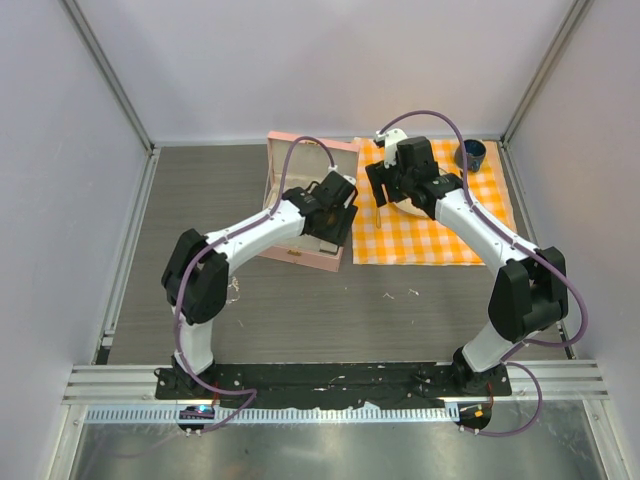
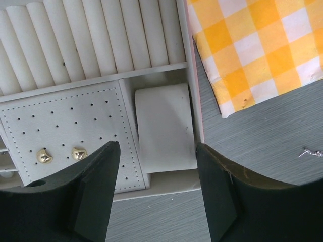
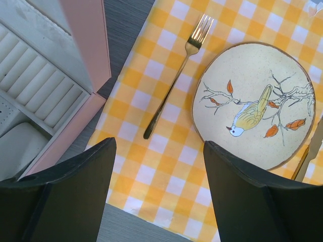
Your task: Organize the mixed jewelry
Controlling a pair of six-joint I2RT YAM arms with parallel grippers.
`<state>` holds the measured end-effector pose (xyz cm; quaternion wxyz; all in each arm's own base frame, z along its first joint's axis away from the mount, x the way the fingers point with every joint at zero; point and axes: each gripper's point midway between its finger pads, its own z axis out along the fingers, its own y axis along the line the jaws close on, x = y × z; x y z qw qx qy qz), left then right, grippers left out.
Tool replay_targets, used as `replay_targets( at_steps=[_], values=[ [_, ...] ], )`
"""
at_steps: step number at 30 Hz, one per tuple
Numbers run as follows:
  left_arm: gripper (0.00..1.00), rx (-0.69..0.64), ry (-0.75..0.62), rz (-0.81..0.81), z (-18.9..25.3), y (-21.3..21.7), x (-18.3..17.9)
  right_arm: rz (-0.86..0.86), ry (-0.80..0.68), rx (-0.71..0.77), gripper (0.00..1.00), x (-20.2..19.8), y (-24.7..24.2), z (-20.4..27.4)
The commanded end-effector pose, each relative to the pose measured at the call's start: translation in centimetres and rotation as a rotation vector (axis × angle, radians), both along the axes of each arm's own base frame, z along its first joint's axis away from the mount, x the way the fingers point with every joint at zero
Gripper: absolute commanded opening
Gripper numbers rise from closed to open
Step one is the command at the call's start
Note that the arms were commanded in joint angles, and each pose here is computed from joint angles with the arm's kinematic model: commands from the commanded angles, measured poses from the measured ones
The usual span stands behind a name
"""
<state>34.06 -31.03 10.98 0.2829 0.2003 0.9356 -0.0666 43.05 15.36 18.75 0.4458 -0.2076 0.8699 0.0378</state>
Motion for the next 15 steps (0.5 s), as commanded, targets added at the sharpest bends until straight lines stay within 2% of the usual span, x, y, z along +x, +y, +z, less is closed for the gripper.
replay_targets(
  at_steps=[1,7,15],
  values=[
    [0.66,-0.043,-0.062,-0.026,3.4,-0.1,-0.2,-0.013,-0.072,0.011,0.76,0.3,-0.4,2.3],
    [0.67,-0.046,-0.085,-0.046,4.6,0.1,-0.3,-0.014,-0.071,0.008,0.76,0.2,-0.4,2.2],
    [0.67,-0.097,-0.236,-0.098,10.3,1.8,-0.6,0.005,-0.068,-0.001,0.76,-0.8,-0.7,2.1]
  ],
)
